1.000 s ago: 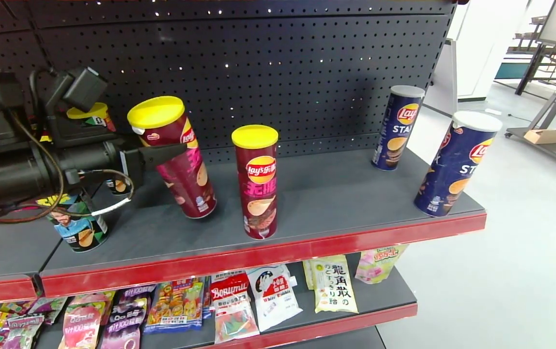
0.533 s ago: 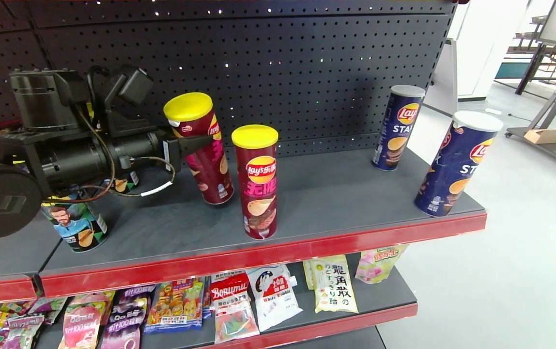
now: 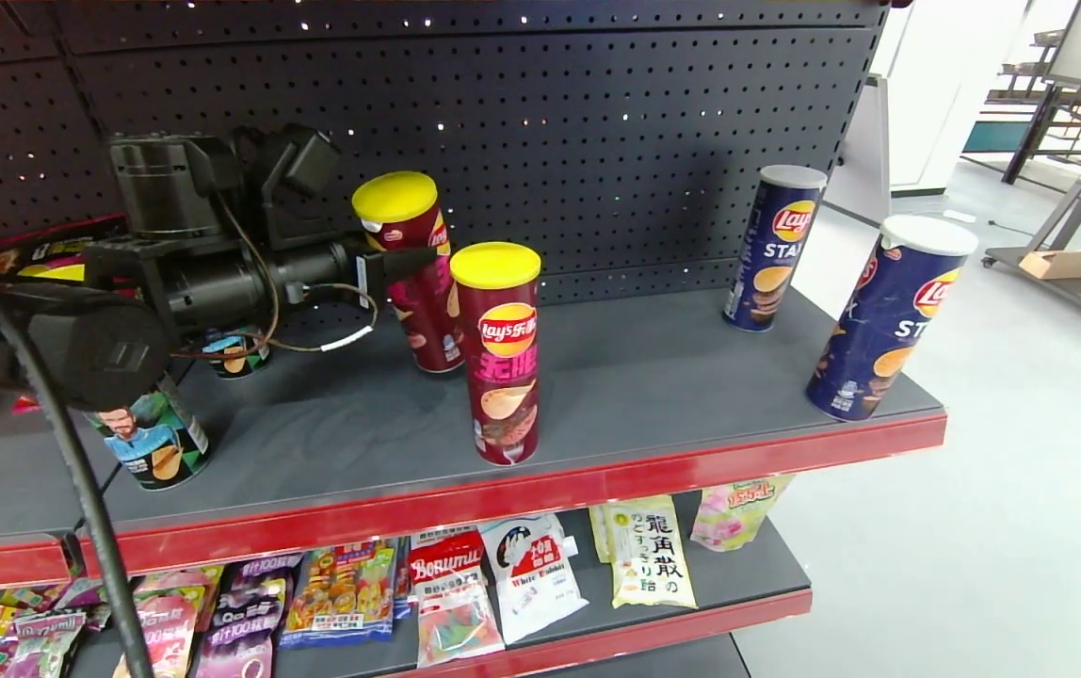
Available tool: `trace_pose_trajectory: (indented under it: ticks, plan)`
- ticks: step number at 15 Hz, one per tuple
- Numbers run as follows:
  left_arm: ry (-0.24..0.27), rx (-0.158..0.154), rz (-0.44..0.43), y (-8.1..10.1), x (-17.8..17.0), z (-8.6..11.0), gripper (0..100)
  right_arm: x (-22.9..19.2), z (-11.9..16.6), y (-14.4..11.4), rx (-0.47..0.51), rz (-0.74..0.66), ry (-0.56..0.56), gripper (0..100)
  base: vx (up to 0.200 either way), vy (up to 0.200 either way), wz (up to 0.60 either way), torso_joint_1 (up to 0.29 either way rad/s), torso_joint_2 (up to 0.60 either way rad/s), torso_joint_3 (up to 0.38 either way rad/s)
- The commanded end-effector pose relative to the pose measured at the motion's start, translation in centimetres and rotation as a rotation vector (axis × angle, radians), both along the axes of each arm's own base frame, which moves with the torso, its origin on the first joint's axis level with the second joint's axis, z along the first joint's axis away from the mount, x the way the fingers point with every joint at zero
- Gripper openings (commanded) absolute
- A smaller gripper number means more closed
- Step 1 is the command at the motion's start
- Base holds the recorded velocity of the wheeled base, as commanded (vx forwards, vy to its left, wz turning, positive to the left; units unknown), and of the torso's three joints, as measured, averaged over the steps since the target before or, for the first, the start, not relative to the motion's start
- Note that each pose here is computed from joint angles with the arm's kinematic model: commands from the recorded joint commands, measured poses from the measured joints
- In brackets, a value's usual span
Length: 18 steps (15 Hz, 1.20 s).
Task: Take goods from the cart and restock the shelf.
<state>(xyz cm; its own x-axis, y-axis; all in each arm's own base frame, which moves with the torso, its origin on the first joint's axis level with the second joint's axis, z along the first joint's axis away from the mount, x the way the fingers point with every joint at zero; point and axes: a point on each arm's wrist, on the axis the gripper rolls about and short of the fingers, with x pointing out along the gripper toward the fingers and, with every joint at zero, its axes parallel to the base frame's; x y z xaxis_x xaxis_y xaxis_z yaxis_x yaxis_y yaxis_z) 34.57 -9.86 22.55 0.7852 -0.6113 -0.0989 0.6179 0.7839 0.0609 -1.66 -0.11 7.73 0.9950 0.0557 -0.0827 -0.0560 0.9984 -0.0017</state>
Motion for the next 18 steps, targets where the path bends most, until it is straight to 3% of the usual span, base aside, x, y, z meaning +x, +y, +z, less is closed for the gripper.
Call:
trace_pose_trajectory:
  ticks: [1,6,8,11,18]
  plan:
    - [0.028,0.008,-0.002,-0.5,1.4,-1.3,0,0.0,0.0,0.0,0.000,0.001,0.003,100,0.000,0.000,0.00,0.000,0.00,0.000]
    - [-0.007,-0.026,0.010,-2.0,3.5,-0.6,0,0.0,0.0,0.0,0.000,0.001,0.002,100,0.000,0.000,0.00,0.000,0.00,0.000]
    - [0.006,-0.043,-0.002,-2.8,3.6,-0.8,0,0.0,0.0,0.0,0.000,0.001,0.003,100,0.000,0.000,0.00,0.000,0.00,0.000]
    - [0.025,-0.041,-0.011,-3.5,4.3,-1.8,0,0.0,0.0,0.0,0.000,0.001,0.002,100,0.000,0.000,0.00,0.000,0.00,0.000]
    - [0.016,-0.040,0.011,-3.9,5.8,-2.3,0,0.0,0.0,0.0,0.000,0.001,0.002,100,0.000,0.000,0.00,0.000,0.00,0.000]
